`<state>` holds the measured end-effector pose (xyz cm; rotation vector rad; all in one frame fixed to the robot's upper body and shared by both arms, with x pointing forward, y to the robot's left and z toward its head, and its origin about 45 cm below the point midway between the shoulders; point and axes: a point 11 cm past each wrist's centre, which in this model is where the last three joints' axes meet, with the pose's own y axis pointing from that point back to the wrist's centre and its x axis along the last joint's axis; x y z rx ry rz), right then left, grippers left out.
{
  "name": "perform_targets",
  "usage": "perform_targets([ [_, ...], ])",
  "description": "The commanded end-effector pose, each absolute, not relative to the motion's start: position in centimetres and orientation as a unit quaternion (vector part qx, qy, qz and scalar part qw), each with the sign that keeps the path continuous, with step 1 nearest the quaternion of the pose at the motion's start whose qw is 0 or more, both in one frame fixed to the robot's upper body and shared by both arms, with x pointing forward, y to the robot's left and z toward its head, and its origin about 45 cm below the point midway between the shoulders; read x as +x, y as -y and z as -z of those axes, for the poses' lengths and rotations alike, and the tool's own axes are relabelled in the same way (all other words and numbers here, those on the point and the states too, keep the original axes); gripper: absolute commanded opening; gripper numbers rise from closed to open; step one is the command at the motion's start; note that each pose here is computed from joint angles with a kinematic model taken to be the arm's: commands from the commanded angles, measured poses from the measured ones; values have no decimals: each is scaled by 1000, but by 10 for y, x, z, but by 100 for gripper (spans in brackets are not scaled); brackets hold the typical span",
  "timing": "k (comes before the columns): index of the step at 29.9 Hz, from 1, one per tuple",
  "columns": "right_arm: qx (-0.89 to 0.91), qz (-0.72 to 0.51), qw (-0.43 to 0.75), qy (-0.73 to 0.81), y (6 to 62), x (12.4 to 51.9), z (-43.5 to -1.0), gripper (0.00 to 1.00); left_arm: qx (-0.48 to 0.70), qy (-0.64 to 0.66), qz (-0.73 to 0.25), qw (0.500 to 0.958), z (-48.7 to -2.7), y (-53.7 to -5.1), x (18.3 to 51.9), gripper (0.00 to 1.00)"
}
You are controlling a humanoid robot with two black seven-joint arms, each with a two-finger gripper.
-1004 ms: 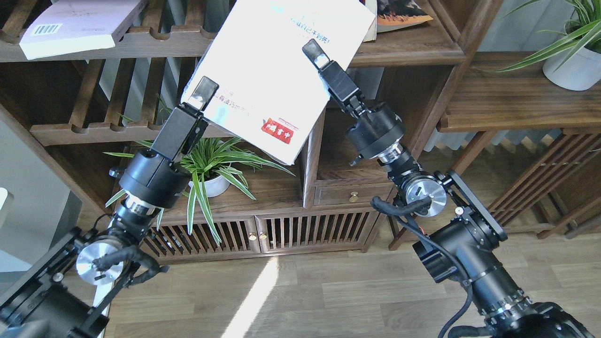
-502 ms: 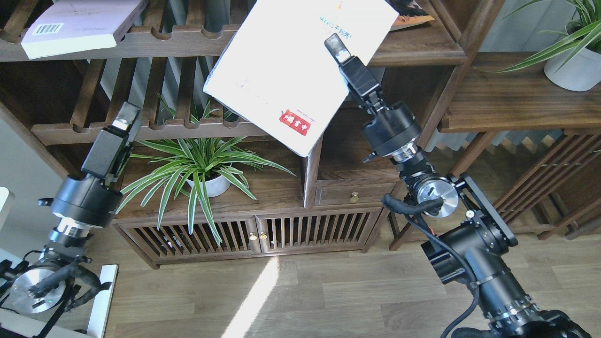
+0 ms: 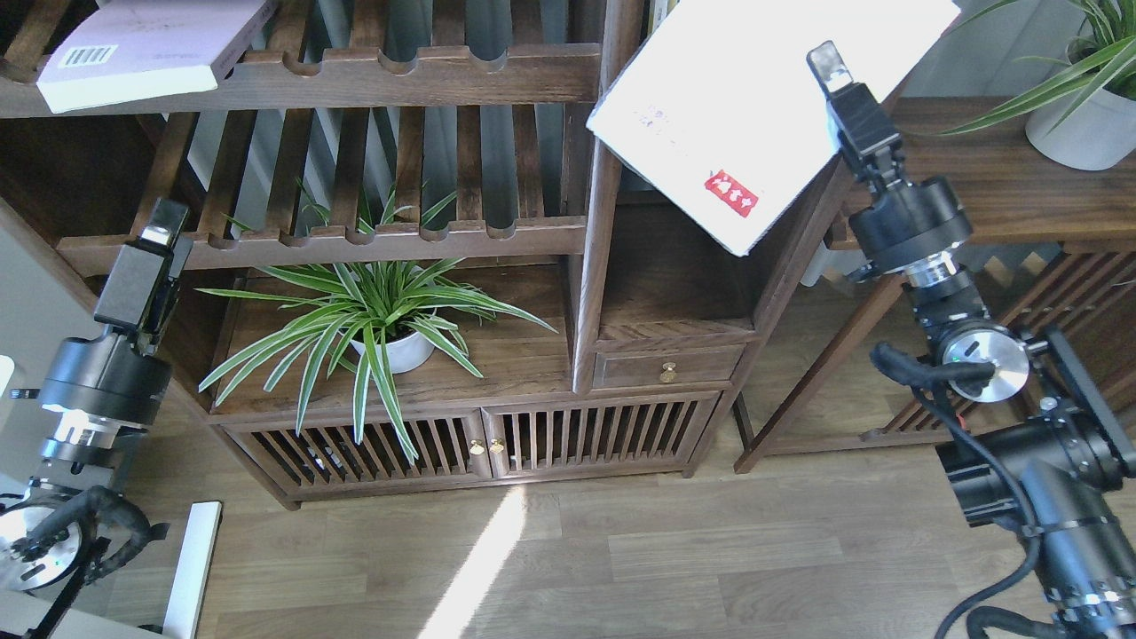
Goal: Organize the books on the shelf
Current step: 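Grasp the white book with the right gripper and release the left gripper, then carry the white book up toward the upper compartment with the right gripper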
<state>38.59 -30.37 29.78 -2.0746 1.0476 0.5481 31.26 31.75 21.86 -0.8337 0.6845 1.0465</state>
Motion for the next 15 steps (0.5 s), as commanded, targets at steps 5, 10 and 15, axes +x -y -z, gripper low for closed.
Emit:
perform_targets([
  [5,-825,-171,360,-400,311,398,-334,4,-377,-312,-479,729,-216,-319,312,98],
  [10,-829,-153,374,-388,304,418,-361,5,-377,-313,-480,728,-215,-320,312,98],
  [15,-825,-145,382,-391,306,436,-378,4,-377,-312,-480,728,-216,-320,312,98],
])
